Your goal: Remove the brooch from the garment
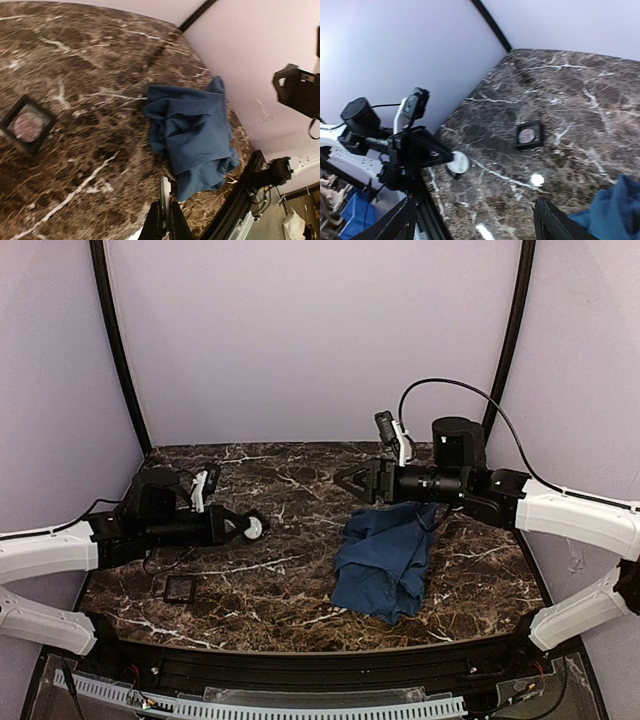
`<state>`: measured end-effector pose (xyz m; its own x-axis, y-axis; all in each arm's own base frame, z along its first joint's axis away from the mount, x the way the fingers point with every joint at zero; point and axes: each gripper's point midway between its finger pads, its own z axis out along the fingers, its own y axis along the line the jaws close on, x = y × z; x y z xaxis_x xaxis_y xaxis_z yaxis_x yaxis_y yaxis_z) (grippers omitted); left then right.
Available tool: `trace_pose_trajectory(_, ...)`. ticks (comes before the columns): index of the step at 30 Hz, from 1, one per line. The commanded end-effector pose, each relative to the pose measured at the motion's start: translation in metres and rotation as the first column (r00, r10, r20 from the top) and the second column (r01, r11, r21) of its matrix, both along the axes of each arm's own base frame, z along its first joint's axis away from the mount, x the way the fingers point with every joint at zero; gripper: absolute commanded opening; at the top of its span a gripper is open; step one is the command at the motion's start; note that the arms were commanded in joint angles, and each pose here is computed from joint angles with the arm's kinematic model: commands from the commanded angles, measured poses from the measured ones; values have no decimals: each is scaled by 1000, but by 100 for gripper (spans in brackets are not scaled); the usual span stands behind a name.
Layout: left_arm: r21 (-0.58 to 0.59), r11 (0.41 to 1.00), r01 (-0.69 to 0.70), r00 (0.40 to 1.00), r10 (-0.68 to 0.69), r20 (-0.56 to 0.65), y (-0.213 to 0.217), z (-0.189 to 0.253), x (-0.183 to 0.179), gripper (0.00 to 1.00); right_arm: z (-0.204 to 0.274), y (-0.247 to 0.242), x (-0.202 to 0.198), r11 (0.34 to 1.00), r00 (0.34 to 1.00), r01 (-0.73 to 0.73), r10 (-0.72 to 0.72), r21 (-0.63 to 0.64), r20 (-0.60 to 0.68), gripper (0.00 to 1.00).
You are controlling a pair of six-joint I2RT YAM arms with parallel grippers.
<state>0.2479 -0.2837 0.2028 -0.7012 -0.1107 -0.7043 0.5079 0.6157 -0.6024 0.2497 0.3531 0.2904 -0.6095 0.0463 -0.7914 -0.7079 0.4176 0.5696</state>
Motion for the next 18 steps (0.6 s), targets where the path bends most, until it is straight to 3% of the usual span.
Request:
trace_pose_trajectory(1, 311, 898, -309, 931, 353, -94, 86, -67, 1, 1, -26, -68, 45, 904, 938, 345, -331, -252, 98, 82)
trace_pose_trajectory(4, 424, 801, -423, 854, 509, -109, 128, -83, -2, 1, -34, -109, 61, 833, 886, 461, -451, -307, 107, 84)
trace_pose_trajectory(7, 535, 719, -444, 781, 603, -161, 160, -103, -19, 1, -37, -137, 67, 794, 853, 517, -511, -319, 110, 85)
trace_pose_trajectory(13, 615, 644, -455, 703, 684, -195, 188, -127, -43, 1, -45, -194, 81, 677, 763, 628, -632, -383, 133, 90)
trace_pose_trajectory(18, 686, 557, -467, 656, 739, -153, 210, -134, -53, 1, -45, -223, 86, 638, 721, 671, -681, -378, 129, 91)
